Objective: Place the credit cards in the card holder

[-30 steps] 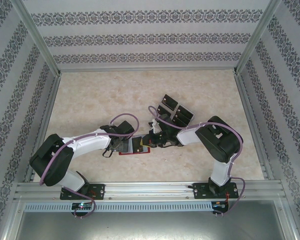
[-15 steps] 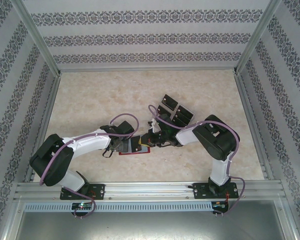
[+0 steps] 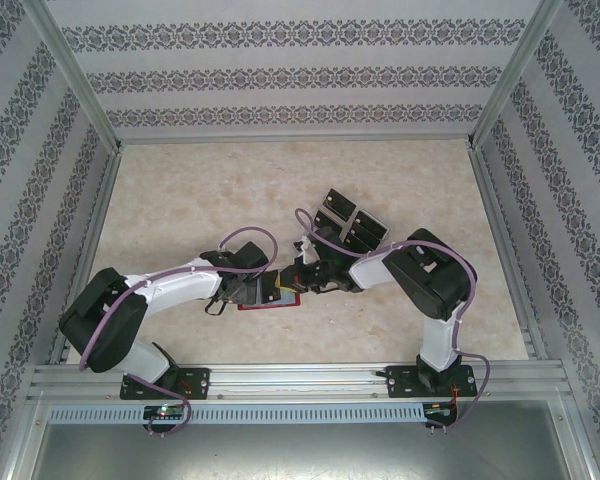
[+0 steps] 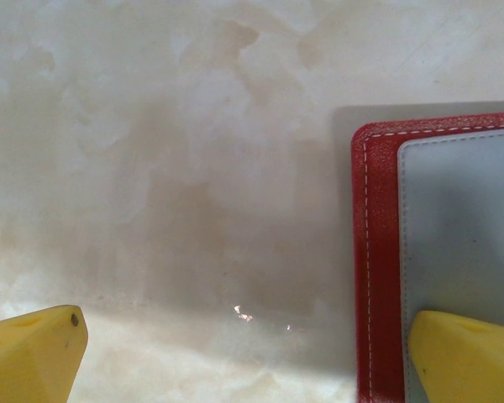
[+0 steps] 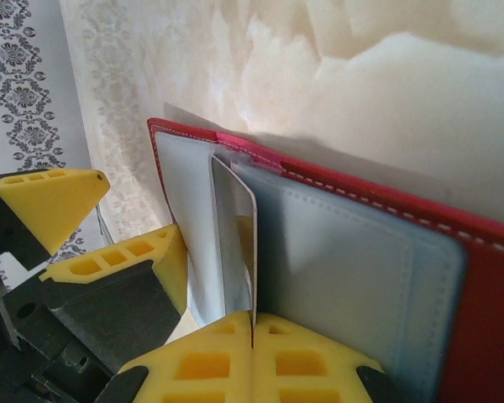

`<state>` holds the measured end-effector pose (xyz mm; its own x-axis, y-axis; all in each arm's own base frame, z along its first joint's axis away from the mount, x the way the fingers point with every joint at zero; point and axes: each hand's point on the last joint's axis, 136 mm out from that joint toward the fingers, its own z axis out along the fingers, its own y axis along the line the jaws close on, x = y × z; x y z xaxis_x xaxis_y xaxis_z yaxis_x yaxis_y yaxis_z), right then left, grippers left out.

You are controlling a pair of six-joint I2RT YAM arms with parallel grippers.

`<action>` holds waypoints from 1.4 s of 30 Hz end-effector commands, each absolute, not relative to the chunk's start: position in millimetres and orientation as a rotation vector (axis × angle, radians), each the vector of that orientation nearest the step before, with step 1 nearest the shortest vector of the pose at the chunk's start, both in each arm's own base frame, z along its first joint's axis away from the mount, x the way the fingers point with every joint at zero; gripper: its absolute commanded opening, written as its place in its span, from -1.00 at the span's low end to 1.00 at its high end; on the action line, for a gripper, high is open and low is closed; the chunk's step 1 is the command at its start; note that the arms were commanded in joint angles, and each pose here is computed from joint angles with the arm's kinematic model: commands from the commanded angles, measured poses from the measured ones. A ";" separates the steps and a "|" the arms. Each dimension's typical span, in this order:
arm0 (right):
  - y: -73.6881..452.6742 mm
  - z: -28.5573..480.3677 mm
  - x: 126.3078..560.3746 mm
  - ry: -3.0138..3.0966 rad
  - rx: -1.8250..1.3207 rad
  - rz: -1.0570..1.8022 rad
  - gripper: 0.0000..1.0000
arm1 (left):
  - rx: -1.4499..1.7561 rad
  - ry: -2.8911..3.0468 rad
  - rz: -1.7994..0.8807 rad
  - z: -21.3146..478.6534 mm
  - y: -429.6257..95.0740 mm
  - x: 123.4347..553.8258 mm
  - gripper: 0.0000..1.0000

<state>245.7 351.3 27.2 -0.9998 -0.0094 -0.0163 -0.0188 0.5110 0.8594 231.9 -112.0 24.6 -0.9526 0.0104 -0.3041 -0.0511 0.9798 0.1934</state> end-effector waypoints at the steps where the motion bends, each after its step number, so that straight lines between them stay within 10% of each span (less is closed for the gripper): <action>1: 354.2 14.9 242.3 2.763 -0.027 1.520 -1.00 | 0.009 2.891 0.381 9.6 -98.9 209.8 1.00; 22: 361.0 10.4 230.6 2.845 -0.137 1.407 -1.00 | 0.008 2.891 0.369 9.5 -100.8 210.3 1.00; 42: 350.8 27.1 231.6 2.843 -0.167 1.299 -0.14 | -0.030 2.821 0.260 43.2 -112.0 225.9 1.00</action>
